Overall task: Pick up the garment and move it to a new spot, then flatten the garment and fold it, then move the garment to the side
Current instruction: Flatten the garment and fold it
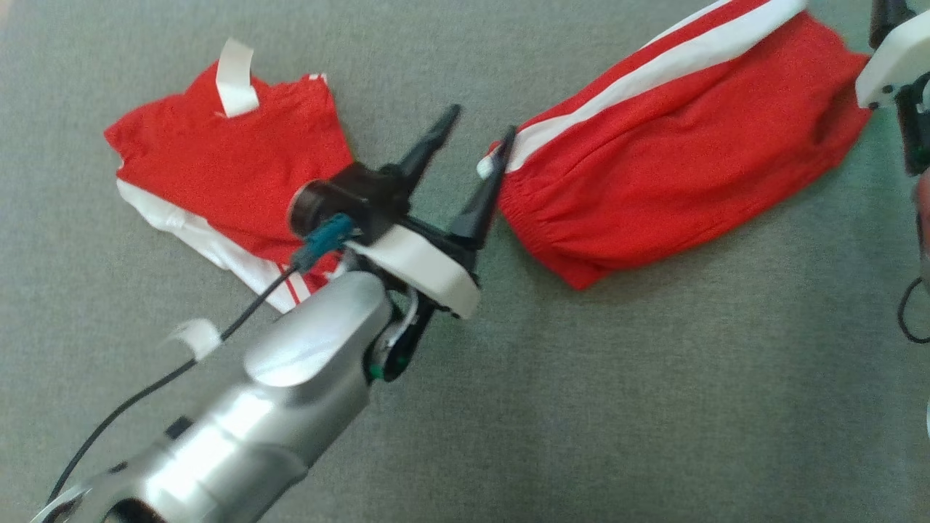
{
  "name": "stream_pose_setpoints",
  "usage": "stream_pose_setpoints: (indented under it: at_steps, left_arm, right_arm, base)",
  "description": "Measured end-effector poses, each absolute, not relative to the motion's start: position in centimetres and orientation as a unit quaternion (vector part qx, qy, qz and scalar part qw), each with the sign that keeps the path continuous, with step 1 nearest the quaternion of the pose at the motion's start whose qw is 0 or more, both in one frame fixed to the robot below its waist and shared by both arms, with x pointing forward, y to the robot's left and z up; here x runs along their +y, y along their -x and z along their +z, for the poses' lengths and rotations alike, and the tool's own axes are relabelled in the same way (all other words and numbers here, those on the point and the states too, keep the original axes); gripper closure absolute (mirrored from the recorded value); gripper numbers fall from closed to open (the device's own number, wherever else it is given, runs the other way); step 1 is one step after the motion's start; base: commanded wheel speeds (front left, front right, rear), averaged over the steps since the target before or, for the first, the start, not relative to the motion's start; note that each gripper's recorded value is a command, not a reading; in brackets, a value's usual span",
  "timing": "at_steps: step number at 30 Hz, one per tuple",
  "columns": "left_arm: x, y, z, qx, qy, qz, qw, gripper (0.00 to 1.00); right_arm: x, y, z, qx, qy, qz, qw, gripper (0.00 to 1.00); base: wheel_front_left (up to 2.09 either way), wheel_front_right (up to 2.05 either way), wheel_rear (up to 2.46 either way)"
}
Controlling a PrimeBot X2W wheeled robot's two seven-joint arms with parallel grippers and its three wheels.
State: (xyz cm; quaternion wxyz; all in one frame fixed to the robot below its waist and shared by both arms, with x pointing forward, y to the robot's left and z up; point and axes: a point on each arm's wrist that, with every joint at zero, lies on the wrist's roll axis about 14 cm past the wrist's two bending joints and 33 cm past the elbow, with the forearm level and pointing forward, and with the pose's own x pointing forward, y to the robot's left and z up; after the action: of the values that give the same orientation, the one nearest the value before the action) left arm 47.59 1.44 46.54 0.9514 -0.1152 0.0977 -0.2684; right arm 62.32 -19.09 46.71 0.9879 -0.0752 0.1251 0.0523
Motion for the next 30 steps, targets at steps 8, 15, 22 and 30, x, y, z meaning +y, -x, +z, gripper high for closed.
stream_pose_setpoints:
  at_steps: [8,15,22,30]
  left_arm:
    - [5.9,-47.7,51.4,0.026,0.11,-0.194,0.974,0.0]
    - [8.4,-46.3,54.5,-0.028,0.089,-0.152,0.984,0.0]
    - [8.5,-43.0,52.0,-0.007,0.06,-0.145,0.988,0.0]
    - [7.9,-39.5,47.5,0.046,0.045,-0.142,0.988,0.0]
  right_arm:
    - [-19.7,-59.4,52.7,0.031,0.026,0.04,0.998,0.0]
    - [-19.9,-54.2,54.7,-0.021,-0.018,0.045,0.999,0.0]
    - [-19.5,-47.1,52.7,-0.03,-0.056,0.05,0.997,0.0]
    - [-17.9,-39.8,47.5,0.023,-0.082,0.036,0.996,0.0]
  base:
    - [0.0,0.0,0.0]
    - [0.0,0.0,0.0]
    - [0.0,0.0,0.0]
    - [0.0,0.0,0.0]
